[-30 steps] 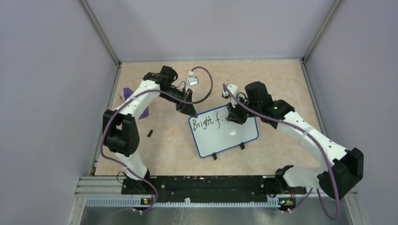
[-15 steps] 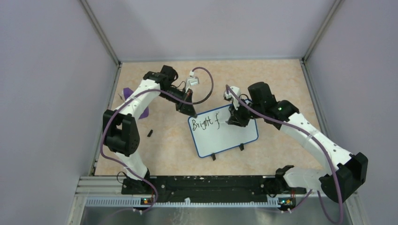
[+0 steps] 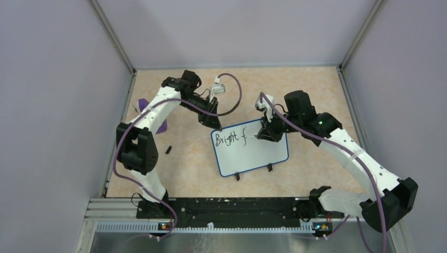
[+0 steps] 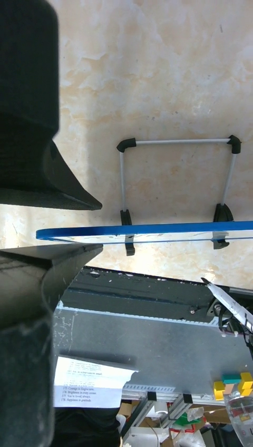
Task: Write a sentence on the whiteboard
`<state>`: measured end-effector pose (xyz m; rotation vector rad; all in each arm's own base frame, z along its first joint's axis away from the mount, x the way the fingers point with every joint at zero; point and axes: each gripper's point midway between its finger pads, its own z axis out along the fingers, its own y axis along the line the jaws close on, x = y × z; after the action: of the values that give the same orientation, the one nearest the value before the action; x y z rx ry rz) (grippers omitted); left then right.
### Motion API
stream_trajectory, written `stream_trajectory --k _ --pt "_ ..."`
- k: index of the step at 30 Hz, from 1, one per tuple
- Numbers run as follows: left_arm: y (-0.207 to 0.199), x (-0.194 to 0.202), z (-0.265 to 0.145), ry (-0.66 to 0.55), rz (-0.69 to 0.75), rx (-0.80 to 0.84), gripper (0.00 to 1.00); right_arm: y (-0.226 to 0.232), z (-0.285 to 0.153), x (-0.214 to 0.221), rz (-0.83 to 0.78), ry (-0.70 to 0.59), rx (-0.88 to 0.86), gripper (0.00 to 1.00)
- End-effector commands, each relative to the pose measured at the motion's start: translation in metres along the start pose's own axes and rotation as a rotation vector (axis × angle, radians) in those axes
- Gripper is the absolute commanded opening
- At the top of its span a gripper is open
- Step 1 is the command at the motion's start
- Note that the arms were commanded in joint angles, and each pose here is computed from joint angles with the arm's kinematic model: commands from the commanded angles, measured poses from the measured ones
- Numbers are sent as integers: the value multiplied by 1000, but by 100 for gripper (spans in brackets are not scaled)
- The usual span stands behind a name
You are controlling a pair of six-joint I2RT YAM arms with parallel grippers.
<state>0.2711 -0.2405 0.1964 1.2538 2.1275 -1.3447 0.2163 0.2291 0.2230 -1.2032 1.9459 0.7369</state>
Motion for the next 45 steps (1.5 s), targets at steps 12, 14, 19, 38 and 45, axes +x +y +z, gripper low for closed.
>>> stream_trajectory --k 12,14,19,38,45 --pt "-18 -17 7 -79 54 59 36 -13 1 -1 -7 -64 70 0" --pt "-18 -16 8 -78 50 60 31 -16 1 -1 -6 -67 83 0" --pt "-16 -15 10 -75 42 56 17 -28 4 -4 1 -72 135 0" --pt "-13 -12 11 -68 28 41 0 -19 17 6 -13 -28 87 0" --pt "-13 -10 10 -66 29 36 0 -22 22 4 -18 -23 104 0"
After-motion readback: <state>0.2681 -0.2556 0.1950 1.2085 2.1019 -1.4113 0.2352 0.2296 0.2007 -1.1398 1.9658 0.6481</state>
